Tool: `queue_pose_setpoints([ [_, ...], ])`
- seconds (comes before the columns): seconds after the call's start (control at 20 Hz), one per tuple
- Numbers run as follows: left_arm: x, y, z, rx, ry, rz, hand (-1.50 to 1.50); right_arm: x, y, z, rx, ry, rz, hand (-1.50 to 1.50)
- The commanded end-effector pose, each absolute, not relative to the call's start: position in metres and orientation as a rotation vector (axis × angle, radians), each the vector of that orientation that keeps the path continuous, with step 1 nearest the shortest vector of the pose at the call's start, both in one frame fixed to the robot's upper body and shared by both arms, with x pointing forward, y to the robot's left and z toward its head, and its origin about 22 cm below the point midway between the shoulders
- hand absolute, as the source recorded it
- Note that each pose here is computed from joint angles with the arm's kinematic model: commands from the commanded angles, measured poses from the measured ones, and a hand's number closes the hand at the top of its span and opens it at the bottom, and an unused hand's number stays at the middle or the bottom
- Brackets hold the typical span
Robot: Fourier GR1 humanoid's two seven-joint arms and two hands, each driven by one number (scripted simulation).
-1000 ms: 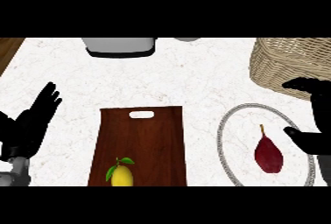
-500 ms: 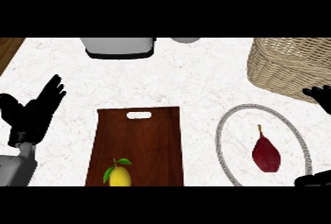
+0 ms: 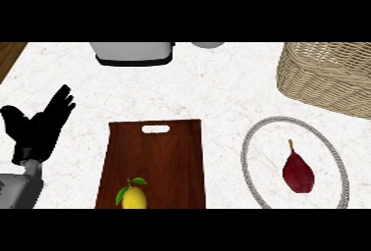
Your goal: Pick the pear from the placemat and place it in the basket
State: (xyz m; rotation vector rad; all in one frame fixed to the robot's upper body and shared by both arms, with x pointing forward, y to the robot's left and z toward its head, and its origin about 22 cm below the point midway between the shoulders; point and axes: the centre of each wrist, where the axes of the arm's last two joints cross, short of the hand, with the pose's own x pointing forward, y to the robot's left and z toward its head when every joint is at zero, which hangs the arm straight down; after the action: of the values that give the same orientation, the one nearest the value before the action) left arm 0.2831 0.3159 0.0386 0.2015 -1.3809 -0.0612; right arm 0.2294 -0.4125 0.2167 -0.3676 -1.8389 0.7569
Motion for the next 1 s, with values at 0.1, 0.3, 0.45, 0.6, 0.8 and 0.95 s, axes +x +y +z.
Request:
queue_pose_setpoints([
  [0.1, 0.294, 0.327, 0.054, 0.205, -1.380, -0.072, 0.00, 0.234, -0.456, 0.267, -0.414, -1.637, 0.883, -1.50],
  [0.3, 0.283, 0.315, 0.027, 0.195, -1.393, -0.074, 0.00, 0.232, -0.477, 0.245, -0.230, -1.513, 0.996, -1.50],
  [0.45, 0.300, 0.313, 0.050, 0.191, -1.374, -0.078, 0.00, 0.229, -0.501, 0.260, -0.202, -1.522, 0.994, -1.50],
  [0.6, 0.293, 0.316, 0.045, 0.175, -1.395, -0.066, 0.00, 0.219, -0.522, 0.233, -0.105, -1.566, 0.947, -1.50],
  [0.8, 0.275, 0.325, 0.031, 0.218, -1.390, -0.050, 0.00, 0.199, -0.528, 0.193, -0.070, -1.604, 0.860, -1.50],
  [0.95, 0.287, 0.311, 0.046, 0.193, -1.389, -0.071, 0.00, 0.211, -0.531, 0.176, -0.101, -1.686, 0.767, -1.50],
])
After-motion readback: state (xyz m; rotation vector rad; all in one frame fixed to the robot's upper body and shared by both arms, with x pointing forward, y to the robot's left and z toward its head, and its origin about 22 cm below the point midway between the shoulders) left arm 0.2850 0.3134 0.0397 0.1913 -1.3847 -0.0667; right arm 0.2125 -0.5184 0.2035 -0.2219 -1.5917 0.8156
